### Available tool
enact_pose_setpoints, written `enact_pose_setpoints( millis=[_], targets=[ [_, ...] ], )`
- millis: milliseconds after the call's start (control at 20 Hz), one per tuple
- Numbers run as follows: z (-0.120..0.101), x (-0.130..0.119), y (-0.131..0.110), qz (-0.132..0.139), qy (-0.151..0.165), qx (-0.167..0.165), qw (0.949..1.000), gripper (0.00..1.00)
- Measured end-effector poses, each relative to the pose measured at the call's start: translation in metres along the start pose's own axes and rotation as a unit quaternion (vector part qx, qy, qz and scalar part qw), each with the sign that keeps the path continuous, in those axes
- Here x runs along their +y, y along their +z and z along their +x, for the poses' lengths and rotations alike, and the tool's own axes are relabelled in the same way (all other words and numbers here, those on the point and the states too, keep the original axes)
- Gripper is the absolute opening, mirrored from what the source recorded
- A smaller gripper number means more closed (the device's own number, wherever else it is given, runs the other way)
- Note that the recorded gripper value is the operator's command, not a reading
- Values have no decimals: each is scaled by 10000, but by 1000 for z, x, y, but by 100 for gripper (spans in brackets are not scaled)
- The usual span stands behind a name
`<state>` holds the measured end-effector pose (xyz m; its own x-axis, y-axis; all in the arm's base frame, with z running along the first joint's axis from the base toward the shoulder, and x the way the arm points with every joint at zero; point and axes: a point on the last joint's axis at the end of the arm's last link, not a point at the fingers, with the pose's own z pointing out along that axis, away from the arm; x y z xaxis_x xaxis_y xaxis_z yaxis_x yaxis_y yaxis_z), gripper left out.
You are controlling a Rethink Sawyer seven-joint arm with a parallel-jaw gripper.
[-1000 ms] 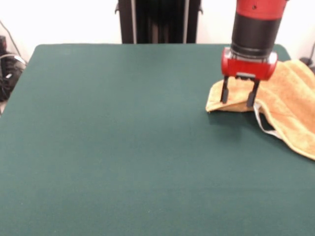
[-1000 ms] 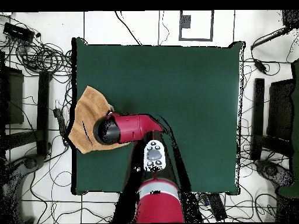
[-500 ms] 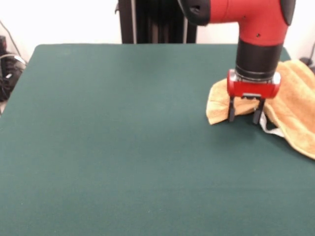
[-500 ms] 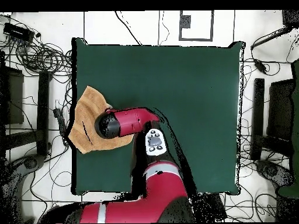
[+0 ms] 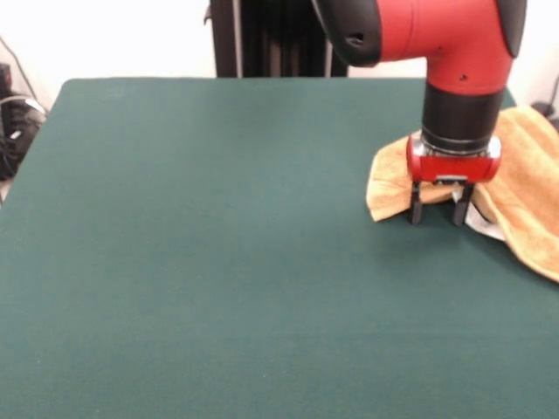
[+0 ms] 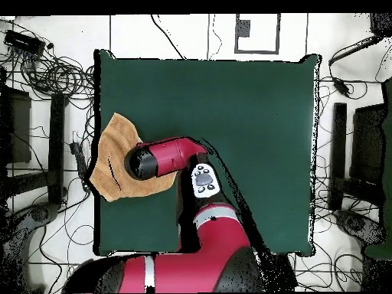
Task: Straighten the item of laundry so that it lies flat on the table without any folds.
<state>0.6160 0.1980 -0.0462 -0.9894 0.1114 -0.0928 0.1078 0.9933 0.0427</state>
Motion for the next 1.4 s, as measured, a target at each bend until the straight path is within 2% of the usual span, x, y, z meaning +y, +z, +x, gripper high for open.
enact_pose_setpoints(
  millis=[250,450,700,1150,1400],
  targets=[
    [-6,-2,-2,93,-4,42,9999,100],
    [-22,-11,-7,187,86,100,9997,100],
    [-53,-18,-30,280,173,-2,9995,100],
    [-100,-12,-107,256,335,-456,9981,100],
    [-106,0,-144,208,634,-607,9959,100]
  ],
)
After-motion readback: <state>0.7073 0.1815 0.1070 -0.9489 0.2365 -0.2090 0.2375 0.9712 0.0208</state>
